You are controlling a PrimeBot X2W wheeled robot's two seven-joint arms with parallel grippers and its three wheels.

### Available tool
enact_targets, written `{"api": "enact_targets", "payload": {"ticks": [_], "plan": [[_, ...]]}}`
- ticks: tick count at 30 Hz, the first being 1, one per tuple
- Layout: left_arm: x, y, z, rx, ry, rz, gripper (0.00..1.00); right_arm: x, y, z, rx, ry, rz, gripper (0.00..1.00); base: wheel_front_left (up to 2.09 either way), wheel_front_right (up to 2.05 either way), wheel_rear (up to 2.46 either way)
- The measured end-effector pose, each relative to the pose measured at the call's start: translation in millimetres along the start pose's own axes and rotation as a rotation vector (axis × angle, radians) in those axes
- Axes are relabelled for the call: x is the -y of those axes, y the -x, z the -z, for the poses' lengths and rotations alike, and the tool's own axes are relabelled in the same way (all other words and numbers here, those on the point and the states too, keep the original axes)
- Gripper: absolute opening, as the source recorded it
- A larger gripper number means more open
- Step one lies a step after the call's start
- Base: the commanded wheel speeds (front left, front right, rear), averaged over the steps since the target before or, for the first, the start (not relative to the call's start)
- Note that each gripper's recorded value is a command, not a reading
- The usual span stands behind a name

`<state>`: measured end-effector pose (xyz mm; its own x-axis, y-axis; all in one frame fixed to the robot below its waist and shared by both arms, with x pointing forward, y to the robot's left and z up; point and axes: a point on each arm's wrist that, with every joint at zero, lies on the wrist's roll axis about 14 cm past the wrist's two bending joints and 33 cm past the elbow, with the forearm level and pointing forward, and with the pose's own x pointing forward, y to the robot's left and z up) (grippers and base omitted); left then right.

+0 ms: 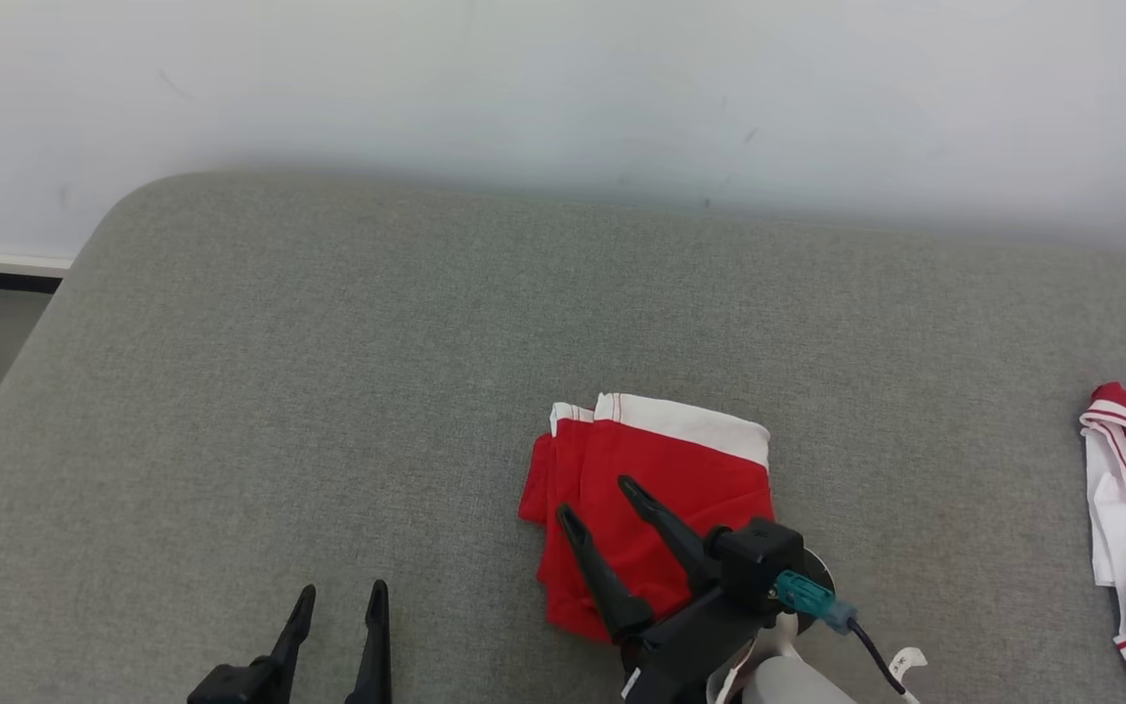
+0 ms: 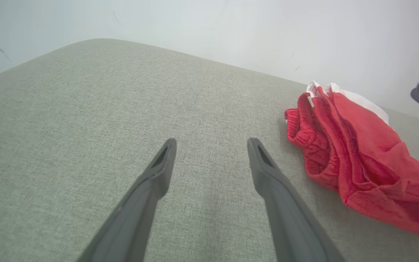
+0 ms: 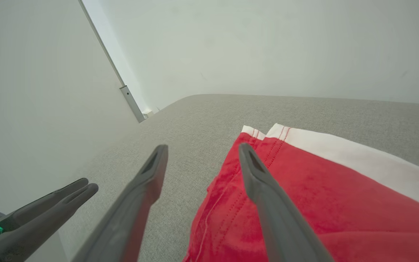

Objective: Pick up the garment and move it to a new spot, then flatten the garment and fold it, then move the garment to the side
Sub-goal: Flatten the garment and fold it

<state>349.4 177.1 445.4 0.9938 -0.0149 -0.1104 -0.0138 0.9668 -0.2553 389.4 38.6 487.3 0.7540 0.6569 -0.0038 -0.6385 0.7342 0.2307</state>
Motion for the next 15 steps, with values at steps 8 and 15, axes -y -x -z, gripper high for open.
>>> {"api": "enact_targets", "payload": {"ticks": [8,15], "plan": [[5.3,-4.4,-0.6,0.000,-0.030,0.016,1.00,40.9,19.4,-9.7,0.037,0.015,0.144,1.00,0.00,0.00,0.00],[14.8,-11.9,-4.1,0.009,-0.075,0.047,1.00,97.6,69.5,1.1,0.008,0.072,0.363,1.00,0.00,0.00,0.00]]}}
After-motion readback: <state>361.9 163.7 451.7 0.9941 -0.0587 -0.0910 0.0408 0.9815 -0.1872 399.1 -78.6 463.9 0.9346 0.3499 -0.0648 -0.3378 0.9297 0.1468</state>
